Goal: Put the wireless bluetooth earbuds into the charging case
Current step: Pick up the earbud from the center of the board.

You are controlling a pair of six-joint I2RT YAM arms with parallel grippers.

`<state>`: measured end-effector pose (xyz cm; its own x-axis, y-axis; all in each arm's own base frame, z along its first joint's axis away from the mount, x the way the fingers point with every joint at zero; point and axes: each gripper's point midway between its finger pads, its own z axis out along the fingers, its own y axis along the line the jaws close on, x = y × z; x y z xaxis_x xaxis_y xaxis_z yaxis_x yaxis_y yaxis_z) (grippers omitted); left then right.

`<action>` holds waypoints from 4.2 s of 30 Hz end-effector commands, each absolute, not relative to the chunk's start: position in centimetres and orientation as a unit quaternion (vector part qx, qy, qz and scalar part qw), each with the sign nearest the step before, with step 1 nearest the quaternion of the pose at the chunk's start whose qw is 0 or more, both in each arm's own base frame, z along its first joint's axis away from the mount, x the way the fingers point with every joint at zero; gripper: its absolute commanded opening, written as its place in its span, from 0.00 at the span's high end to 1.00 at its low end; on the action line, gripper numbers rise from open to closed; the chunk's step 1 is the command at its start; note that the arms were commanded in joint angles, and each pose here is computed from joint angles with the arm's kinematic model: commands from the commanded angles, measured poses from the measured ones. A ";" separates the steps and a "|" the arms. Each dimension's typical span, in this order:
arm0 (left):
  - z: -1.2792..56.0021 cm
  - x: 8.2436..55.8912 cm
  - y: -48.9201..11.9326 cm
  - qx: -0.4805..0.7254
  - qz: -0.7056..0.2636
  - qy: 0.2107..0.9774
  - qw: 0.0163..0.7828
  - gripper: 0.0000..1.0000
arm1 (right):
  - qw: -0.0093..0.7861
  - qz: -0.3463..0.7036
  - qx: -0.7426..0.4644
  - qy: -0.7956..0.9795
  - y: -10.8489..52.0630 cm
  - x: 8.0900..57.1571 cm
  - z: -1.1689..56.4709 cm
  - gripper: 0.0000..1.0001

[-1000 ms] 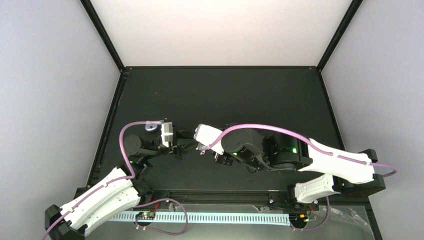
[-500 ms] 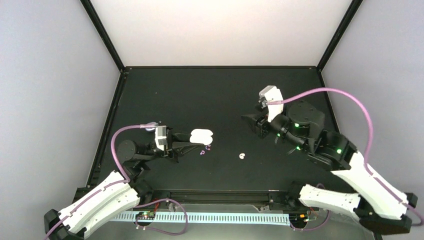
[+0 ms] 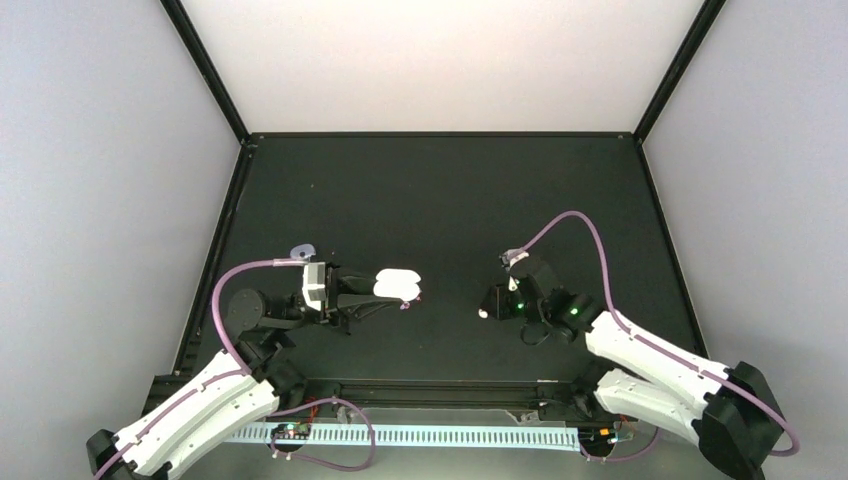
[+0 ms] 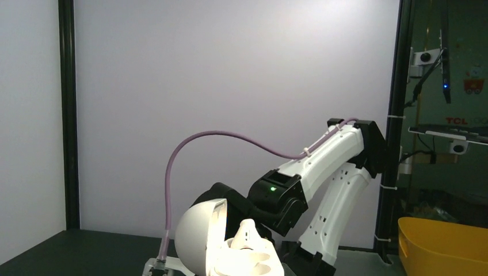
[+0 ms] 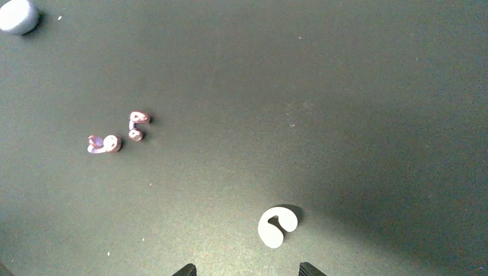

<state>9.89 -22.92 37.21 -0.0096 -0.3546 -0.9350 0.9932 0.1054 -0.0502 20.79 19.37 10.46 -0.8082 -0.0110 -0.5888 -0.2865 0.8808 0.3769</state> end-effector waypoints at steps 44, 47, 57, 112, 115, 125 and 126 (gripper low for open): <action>35.6 9.2 -22.6 0.384 -0.541 0.444 0.602 0.98 | 0.230 0.250 -0.114 0.934 24.7 24.4 6.3 0.48; 35.5 9.3 -22.5 0.381 -0.539 0.445 0.605 0.99 | 0.265 0.223 -0.126 0.930 23.5 24.9 8.8 0.48; 35.4 9.6 -22.9 0.385 -0.538 0.448 0.601 0.99 | 0.183 0.170 -0.199 0.948 21.5 21.4 6.8 0.49; 35.1 9.5 -23.2 0.395 -0.537 0.446 0.597 0.98 | 0.177 0.218 -0.248 0.927 25.2 21.8 6.2 0.56; 35.1 9.5 -23.2 0.396 -0.537 0.445 0.598 0.98 | 0.177 0.225 -0.255 0.924 25.6 21.6 6.4 0.56; 35.1 9.5 -23.2 0.395 -0.537 0.447 0.596 0.98 | 0.161 0.214 -0.260 0.928 25.7 21.2 5.1 0.57; 35.1 9.6 -23.2 0.395 -0.536 0.446 0.597 0.98 | 0.162 0.209 -0.258 0.929 25.5 21.4 5.0 0.57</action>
<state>10.03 -23.24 34.45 -0.0022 -0.2767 -0.9610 0.9913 0.1258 -0.0385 20.72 25.06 4.64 -0.8276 -0.4085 -0.3849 -0.5344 0.7831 0.3181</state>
